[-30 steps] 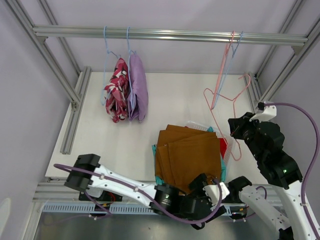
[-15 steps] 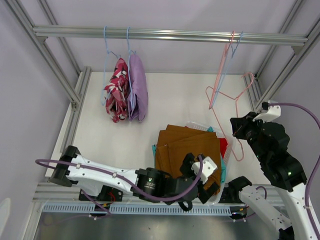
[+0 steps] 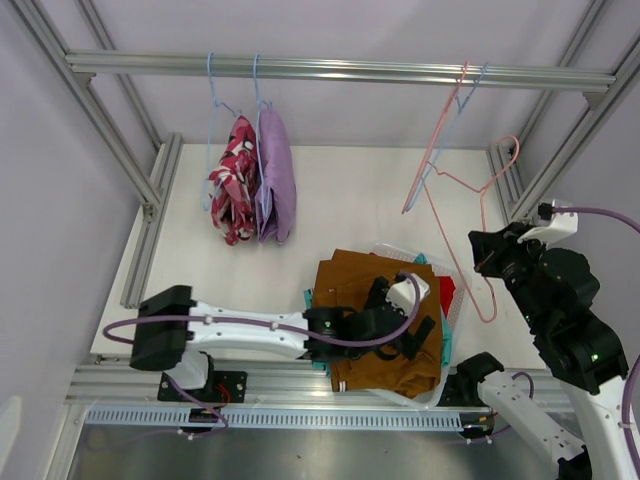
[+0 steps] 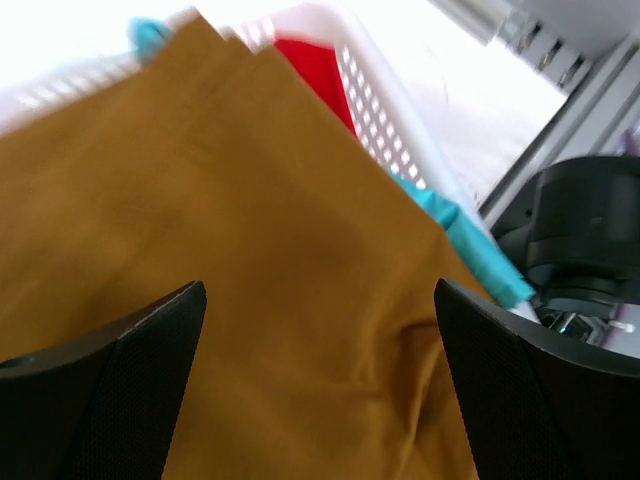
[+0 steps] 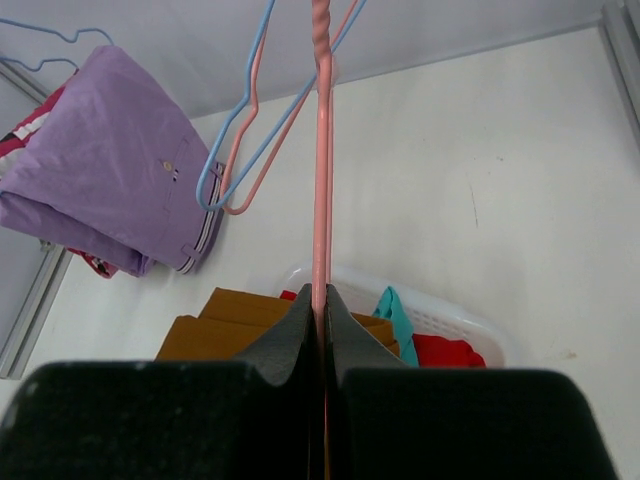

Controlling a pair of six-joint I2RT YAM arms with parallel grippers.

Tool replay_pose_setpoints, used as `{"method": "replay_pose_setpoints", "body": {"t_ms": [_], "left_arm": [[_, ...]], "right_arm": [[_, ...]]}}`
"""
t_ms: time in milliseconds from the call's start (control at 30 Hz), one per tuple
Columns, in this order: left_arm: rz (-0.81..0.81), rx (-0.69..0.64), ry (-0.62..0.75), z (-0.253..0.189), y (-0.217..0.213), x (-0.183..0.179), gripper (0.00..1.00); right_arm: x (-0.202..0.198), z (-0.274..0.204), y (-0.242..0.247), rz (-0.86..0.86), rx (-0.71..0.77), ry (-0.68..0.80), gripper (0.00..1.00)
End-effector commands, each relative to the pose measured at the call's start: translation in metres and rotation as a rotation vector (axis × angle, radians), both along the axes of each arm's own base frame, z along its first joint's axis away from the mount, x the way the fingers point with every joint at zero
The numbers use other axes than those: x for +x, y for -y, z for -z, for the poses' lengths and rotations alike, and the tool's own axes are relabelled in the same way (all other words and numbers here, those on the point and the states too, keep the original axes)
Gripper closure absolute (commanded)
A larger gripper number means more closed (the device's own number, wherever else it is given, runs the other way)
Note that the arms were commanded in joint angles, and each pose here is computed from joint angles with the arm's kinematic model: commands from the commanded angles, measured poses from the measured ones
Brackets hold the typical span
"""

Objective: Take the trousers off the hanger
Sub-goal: Place the trousers in the bin.

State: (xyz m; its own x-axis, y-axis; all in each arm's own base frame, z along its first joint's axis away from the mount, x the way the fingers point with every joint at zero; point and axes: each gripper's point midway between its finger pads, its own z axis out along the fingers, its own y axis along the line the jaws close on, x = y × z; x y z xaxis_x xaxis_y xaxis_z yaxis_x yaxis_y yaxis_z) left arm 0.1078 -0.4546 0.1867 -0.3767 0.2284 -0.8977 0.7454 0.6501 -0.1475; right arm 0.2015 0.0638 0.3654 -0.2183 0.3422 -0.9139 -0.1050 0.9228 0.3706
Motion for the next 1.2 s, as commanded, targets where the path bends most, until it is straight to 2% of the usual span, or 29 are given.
{"method": "replay_pose_setpoints", "body": {"t_ms": [0,167,300,533,733,833,933,1167], "left_arm": [[0.052,0.002,-0.112,0.057,0.025,-0.012,0.01],[0.002,0.113,-0.274,0.157,0.015,-0.026,0.01],[-0.009,0.059,-0.268,0.141,0.000,-0.030,0.01],[0.006,0.063,-0.141,0.068,-0.003,-0.031,0.01],[0.044,-0.059,-0.040,-0.050,-0.011,-0.037,0.01],[0.049,-0.111,0.012,-0.102,-0.032,-0.034,0.00],[0.052,-0.162,0.058,-0.148,-0.056,-0.029,0.01],[-0.017,-0.208,0.216,-0.232,-0.119,-0.006,0.01]], "right_arm": [[-0.005,-0.006,0.007,0.011,-0.027,0.031,1.00],[-0.007,0.004,0.011,0.022,-0.053,0.013,1.00],[-0.008,0.003,0.012,0.023,-0.054,0.013,1.00],[-0.012,-0.019,0.005,-0.016,-0.017,0.036,1.00],[-0.027,-0.042,-0.003,-0.097,-0.022,0.036,1.00],[-0.046,-0.054,-0.014,-0.202,-0.014,0.043,1.00],[-0.059,-0.062,-0.012,-0.230,-0.040,0.046,1.00],[-0.062,-0.065,0.014,-0.138,-0.139,-0.020,1.00]]}}
